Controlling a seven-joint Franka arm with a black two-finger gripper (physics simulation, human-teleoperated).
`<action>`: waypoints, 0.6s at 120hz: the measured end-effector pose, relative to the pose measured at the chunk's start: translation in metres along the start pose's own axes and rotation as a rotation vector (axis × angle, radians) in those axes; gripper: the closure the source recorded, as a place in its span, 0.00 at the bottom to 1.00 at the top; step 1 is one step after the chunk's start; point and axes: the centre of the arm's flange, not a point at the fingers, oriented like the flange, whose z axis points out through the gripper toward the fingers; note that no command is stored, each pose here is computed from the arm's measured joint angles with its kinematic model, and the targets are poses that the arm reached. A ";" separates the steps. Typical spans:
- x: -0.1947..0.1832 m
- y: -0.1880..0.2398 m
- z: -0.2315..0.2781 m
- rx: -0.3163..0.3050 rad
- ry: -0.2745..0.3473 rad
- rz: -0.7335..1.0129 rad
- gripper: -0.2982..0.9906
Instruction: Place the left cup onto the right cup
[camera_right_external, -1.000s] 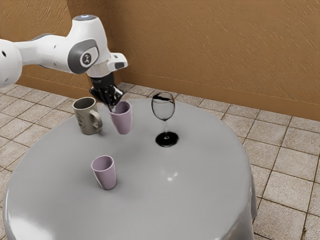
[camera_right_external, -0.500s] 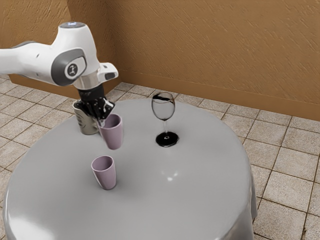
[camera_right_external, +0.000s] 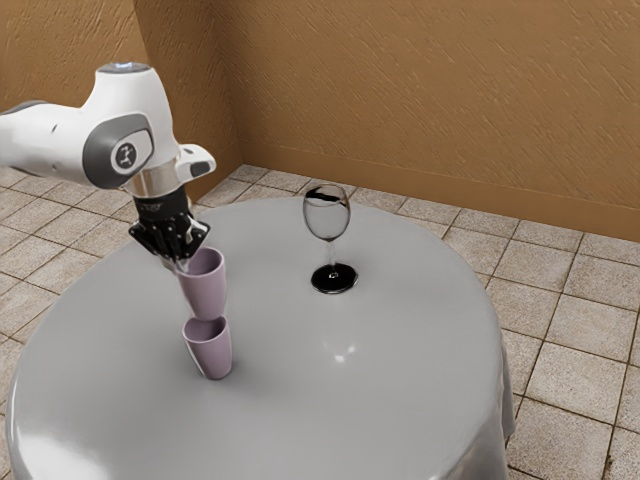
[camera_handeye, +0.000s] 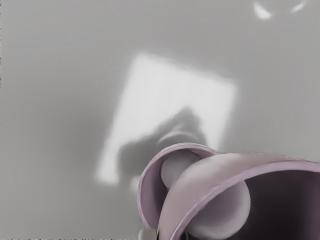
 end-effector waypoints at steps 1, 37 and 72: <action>0.000 0.000 0.000 0.000 0.000 -0.001 0.84; -0.008 -0.007 0.010 -0.009 -0.024 -0.049 0.84; -0.006 -0.010 0.022 -0.016 -0.042 -0.072 0.84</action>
